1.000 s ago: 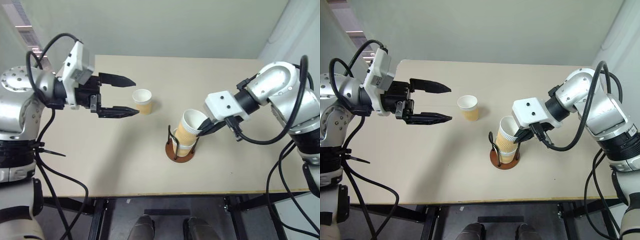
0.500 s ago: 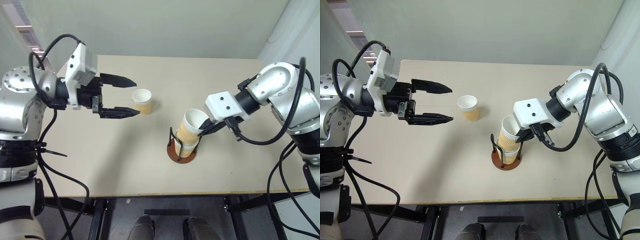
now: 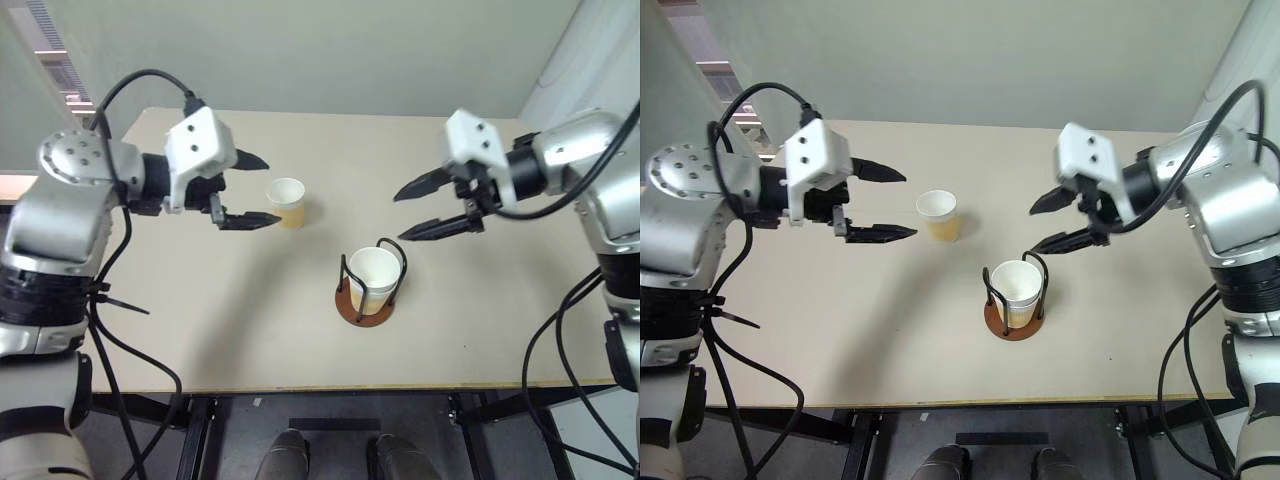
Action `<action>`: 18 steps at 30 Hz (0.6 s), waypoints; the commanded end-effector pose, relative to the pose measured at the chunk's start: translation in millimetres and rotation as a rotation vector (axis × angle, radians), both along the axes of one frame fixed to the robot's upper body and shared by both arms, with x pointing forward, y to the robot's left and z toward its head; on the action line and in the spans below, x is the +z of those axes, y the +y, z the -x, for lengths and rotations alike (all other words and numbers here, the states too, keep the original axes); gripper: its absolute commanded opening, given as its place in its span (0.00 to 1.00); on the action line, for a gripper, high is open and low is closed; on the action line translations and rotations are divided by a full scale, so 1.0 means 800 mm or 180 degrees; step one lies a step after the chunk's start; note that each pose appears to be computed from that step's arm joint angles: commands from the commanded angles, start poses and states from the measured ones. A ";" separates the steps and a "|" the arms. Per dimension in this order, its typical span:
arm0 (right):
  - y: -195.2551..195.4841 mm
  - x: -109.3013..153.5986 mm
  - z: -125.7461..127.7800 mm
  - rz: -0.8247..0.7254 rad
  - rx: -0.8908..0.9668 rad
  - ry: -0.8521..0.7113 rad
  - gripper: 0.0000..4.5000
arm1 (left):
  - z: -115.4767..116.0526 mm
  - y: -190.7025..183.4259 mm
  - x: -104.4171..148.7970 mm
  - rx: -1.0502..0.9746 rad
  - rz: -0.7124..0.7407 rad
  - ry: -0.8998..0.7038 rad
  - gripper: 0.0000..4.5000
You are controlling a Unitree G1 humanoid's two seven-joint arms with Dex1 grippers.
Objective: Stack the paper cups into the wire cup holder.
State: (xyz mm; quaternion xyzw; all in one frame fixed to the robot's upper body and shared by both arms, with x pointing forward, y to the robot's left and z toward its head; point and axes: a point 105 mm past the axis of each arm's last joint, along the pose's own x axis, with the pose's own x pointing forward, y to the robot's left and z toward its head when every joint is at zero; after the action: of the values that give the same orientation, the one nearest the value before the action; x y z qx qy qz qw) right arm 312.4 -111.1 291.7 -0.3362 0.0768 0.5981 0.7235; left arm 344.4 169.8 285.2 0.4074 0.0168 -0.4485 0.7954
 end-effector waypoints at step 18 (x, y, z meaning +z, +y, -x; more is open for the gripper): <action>-0.032 0.034 0.050 -0.1152 0.0166 0.0477 0.69 | -0.094 -0.024 -0.037 0.0425 -0.1339 -0.0689 1.00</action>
State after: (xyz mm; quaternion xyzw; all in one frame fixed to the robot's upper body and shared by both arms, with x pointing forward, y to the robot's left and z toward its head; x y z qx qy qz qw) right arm 281.2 -134.8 309.0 -0.1473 0.0341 0.6390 0.7542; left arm 416.1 149.8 241.7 0.5932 0.0682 -0.3553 0.7192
